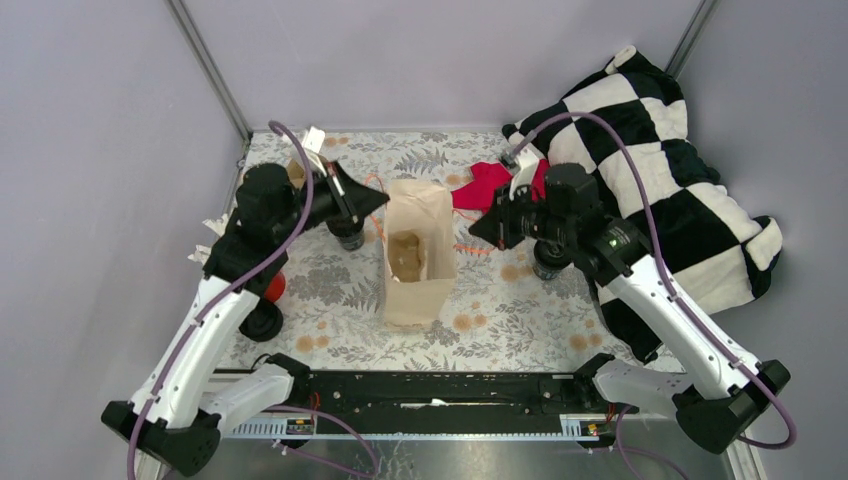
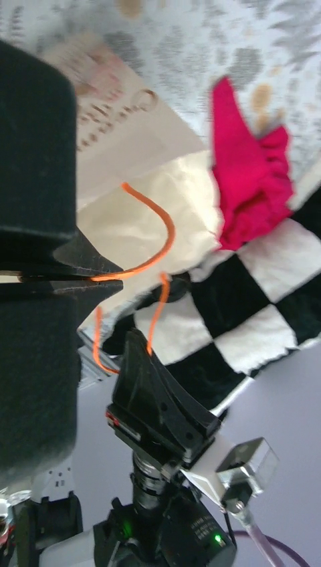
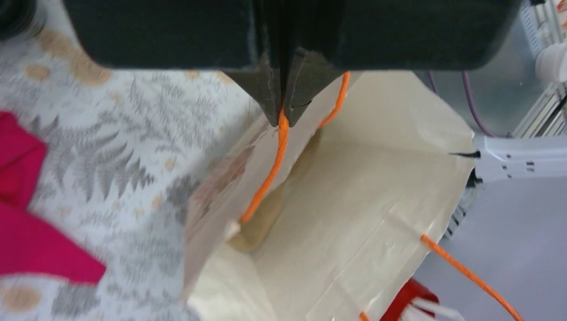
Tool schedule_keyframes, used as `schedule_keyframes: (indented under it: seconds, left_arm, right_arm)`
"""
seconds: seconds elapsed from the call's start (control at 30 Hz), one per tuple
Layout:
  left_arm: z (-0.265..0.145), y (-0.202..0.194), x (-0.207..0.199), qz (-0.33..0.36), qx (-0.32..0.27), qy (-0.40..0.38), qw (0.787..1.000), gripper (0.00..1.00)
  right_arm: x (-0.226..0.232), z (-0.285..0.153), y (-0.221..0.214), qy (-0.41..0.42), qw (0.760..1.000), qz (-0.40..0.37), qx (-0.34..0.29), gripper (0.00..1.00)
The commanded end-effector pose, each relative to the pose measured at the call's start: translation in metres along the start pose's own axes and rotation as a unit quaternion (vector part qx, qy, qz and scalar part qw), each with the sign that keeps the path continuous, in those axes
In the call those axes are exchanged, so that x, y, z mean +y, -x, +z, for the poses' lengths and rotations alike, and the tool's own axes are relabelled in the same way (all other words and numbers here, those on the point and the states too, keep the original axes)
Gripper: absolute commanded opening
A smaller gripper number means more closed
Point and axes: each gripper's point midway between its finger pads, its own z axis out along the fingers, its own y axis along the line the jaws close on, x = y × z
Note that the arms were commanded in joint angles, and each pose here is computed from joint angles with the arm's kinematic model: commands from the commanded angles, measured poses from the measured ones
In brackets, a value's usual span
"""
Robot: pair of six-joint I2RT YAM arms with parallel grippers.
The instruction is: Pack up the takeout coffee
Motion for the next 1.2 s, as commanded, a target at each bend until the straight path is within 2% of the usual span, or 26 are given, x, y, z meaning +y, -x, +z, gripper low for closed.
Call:
schedule_keyframes:
  seconds: [0.0,0.17,0.37,0.47,0.6,0.7,0.87,1.0,1.17]
  left_arm:
    - [0.006,0.073,-0.050,0.072,-0.088,-0.050,0.992,0.00]
    - [0.004,0.077,-0.052,0.110,-0.106,-0.038,0.988,0.00]
    - [0.007,0.063,-0.030,0.154,-0.108,-0.015,0.982,0.00]
    - [0.014,0.043,-0.016,0.161,-0.085,-0.018,0.983,0.00]
    - [0.025,0.014,0.004,0.159,-0.049,-0.013,0.986,0.00]
    - [0.029,0.012,0.008,0.149,-0.050,-0.008,0.988,0.00]
    - [0.035,0.039,-0.020,0.108,-0.048,-0.019,0.993,0.00]
    - [0.033,0.066,-0.051,0.075,-0.041,-0.030,0.996,0.00]
    - [0.017,0.085,-0.069,0.062,-0.053,-0.022,0.996,0.00]
  right_arm:
    - [0.016,-0.004,0.064,0.011,0.995,-0.070,-0.076,0.00]
    - [0.010,-0.004,0.084,-0.006,0.986,-0.111,-0.123,0.00]
    - [0.009,-0.001,0.104,-0.011,0.972,-0.167,-0.166,0.00]
    - [0.009,0.004,0.099,0.003,0.963,-0.217,-0.160,0.00]
    - [-0.008,0.014,0.056,0.000,0.965,-0.234,-0.121,0.00]
    - [-0.010,0.013,0.051,-0.003,0.967,-0.227,-0.115,0.00]
    - [-0.013,0.006,0.075,-0.044,0.978,-0.165,-0.119,0.00]
    - [-0.004,-0.017,0.109,-0.085,0.988,-0.059,-0.114,0.00]
    - [0.016,-0.036,0.109,-0.081,0.992,0.056,-0.084,0.00]
